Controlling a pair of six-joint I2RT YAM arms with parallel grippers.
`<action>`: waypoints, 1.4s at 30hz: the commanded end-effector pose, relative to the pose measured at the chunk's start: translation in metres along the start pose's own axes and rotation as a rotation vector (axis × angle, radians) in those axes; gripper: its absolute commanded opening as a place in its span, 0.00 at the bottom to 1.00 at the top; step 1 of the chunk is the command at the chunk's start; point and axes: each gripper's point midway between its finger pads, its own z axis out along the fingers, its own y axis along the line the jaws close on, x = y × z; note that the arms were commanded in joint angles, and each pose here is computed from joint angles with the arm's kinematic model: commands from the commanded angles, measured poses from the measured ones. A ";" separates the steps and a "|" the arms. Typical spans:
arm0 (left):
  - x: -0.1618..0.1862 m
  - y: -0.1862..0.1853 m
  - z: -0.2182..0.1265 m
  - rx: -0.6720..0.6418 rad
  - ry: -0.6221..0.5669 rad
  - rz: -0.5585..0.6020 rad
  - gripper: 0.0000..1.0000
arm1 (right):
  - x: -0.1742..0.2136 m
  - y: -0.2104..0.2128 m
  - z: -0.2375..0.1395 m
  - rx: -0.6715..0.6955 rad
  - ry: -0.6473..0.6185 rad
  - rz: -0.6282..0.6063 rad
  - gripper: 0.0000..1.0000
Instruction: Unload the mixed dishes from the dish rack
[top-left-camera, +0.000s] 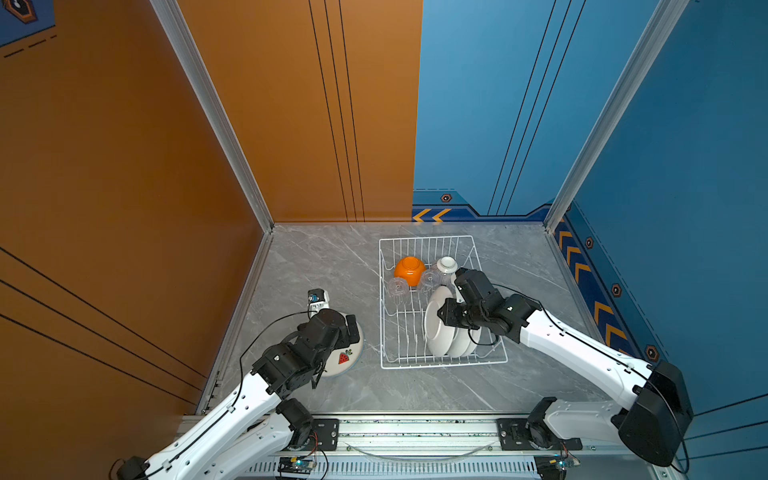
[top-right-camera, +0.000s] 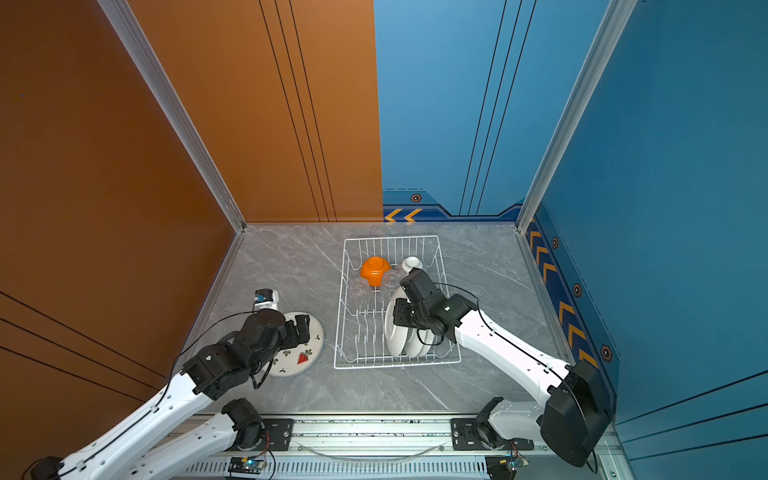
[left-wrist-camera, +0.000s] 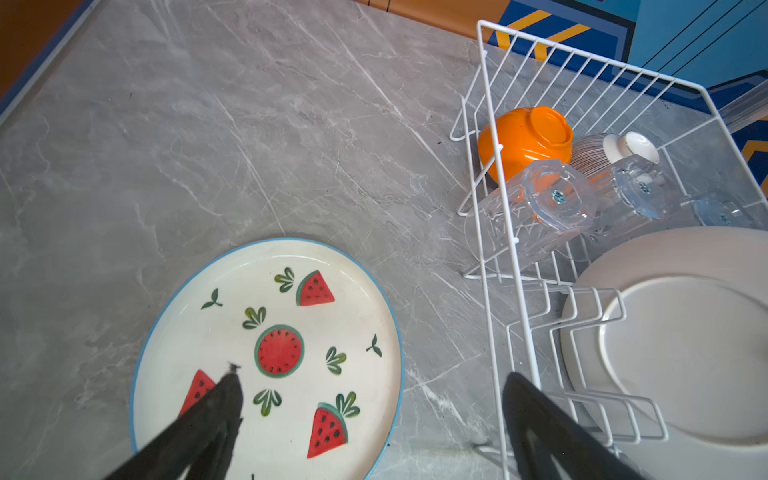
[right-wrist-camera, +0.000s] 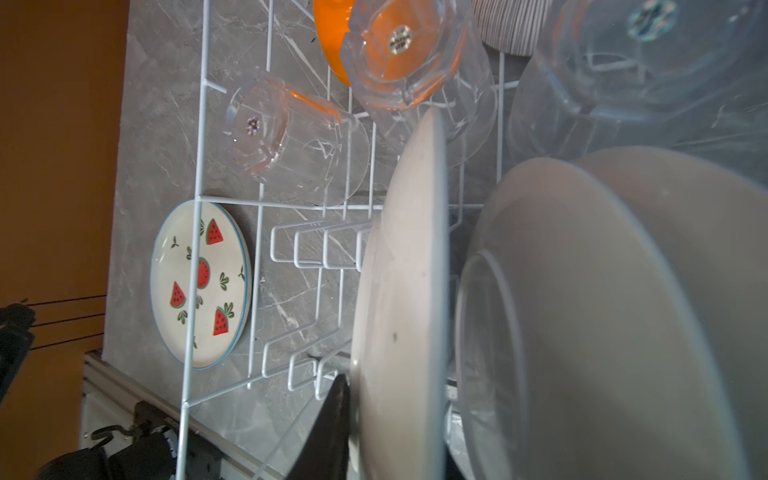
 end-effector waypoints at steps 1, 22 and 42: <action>-0.028 -0.012 -0.002 -0.002 -0.106 0.052 0.98 | -0.012 -0.007 -0.003 0.054 -0.040 0.010 0.16; -0.055 -0.052 -0.017 0.169 -0.217 0.146 0.98 | -0.060 0.051 -0.048 -0.122 -0.153 0.029 0.00; -0.071 -0.127 -0.031 0.396 -0.304 0.295 0.98 | -0.094 0.078 -0.092 -0.220 -0.259 0.025 0.00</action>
